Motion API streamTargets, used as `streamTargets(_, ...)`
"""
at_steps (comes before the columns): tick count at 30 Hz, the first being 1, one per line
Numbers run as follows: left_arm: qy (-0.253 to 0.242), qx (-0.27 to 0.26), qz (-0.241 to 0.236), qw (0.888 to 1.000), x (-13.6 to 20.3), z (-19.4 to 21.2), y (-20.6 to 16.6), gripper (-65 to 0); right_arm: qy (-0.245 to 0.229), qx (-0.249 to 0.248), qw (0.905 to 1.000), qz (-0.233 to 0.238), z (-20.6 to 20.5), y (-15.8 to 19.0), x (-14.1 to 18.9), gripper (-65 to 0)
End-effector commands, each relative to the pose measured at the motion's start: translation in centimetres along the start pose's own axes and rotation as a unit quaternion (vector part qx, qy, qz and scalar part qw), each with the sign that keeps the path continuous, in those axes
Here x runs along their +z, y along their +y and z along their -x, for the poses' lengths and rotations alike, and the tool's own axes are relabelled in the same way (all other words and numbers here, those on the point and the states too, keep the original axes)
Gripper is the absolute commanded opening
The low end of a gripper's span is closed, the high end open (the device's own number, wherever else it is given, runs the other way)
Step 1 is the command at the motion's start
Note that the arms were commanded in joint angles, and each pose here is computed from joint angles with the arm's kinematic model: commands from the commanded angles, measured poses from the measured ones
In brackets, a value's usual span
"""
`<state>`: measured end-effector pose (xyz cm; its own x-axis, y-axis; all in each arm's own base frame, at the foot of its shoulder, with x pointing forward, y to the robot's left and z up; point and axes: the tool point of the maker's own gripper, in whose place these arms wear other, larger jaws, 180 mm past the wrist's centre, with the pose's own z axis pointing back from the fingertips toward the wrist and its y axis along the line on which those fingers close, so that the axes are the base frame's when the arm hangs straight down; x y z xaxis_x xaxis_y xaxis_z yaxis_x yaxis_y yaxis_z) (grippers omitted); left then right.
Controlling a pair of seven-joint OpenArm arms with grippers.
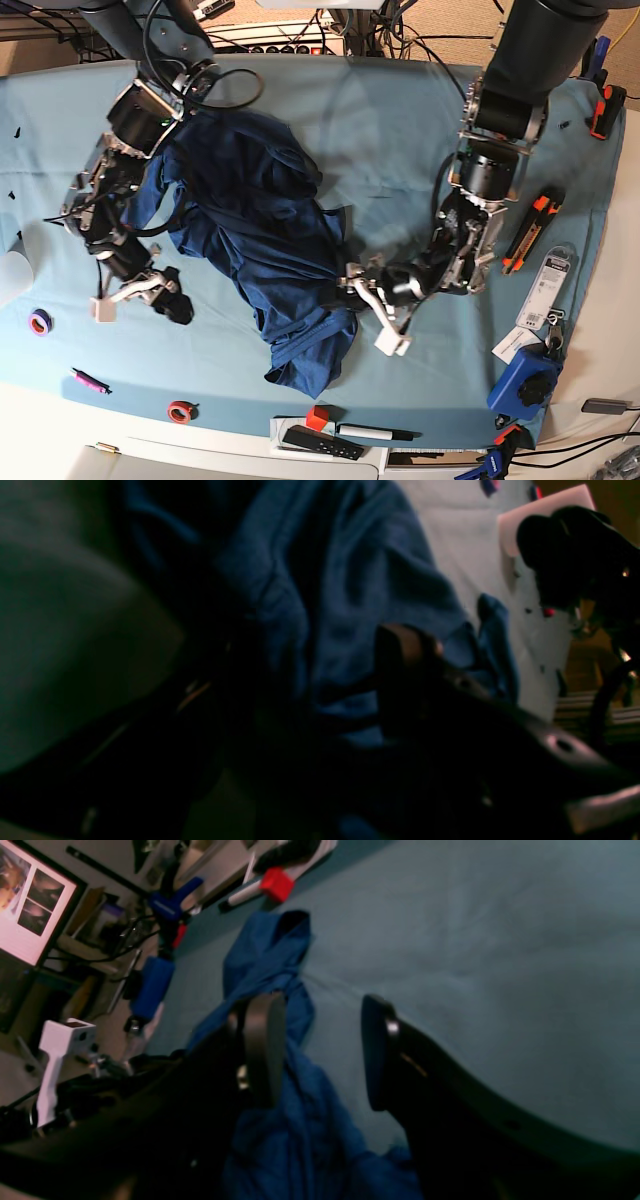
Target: Layout the t-shirt on the table in an organized manner, then fold the t-shirt properly
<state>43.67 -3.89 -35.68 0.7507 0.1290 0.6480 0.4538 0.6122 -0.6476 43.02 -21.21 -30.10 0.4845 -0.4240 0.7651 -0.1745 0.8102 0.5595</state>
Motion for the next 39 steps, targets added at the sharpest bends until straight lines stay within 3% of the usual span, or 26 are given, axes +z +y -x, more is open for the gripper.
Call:
streamTargets(1, -0.032, -0.013, 0.018, 0.999, -0.1, -2.8, -1.5, -28.5, -0.036, 0.017, 0.9991, -0.015, -2.8, 0.9, 0.1, -39.4)
streamTargets(6, -0.061, -0.010, 0.031, 0.998, -0.8, -3.7, -2.6, -29.0, -0.036, 0.017, 0.9991, -0.014, -2.9, 0.9, 0.2, -39.4)
streamTargets(9, -0.068, -0.009, 0.032, 0.997, -0.8, -4.0, -2.7, -33.5, -0.036, 0.017, 0.9991, -0.014, -2.9, 0.9, 0.2, -39.4)
streamTargets(12, -0.069, -0.009, 0.032, 0.997, -0.8, -4.0, -2.7, -42.9, -0.036, 0.017, 0.9991, -0.014, -2.9, 0.9, 0.2, -39.4)
streamTargets(16, -0.077, -0.009, 0.032, 0.996, -0.8, -4.3, -2.7, -63.5, -0.036, 0.017, 0.9991, -0.014, -2.9, 0.9, 0.2, -39.4)
streamTargets(17, -0.080, -0.012, 0.030, 0.996, -0.8, -4.4, -2.7, -65.0, -0.036, 0.017, 0.9991, -0.014, -2.9, 0.9, 0.2, -39.4)
streamTargets(21, -0.080, -0.031, 0.022, 0.996, -0.7, -4.4, -2.4, -65.0, -0.036, 0.017, 0.9991, -0.014, -2.9, 0.9, 0.2, -39.4)
streamTargets(23, -0.077, -0.039, 0.044, 0.995, -0.6, -4.3, -3.1, -65.0, -0.037, 0.017, 0.9991, -0.014, -2.9, 0.9, 0.2, -39.4)
streamTargets(28, -0.012, -0.027, 0.171, 0.985, 0.9, -2.8, -7.5, -65.0, -0.042, 0.018, 0.9989, -0.013, -3.1, 0.8, 0.2, -39.4)
streamTargets(32, 0.044, -0.001, 0.274, 0.961, 3.0, -1.9, -11.5, -65.0, -0.042, 0.018, 0.9989, -0.013, -3.1, 0.8, 0.2, -39.4)
streamTargets(35, 0.113, -0.040, 0.288, 0.950, 3.8, 0.1, -12.4, -65.0, -0.046, 0.018, 0.9987, -0.013, -3.2, 0.8, 0.2, -39.4)
streamTargets(39, 0.124, -0.077, 0.291, 0.946, 4.6, 0.0, -13.2, -65.0, -0.017, 0.047, 0.9987, 0.000, -2.3, 1.0, -0.6, -39.4)
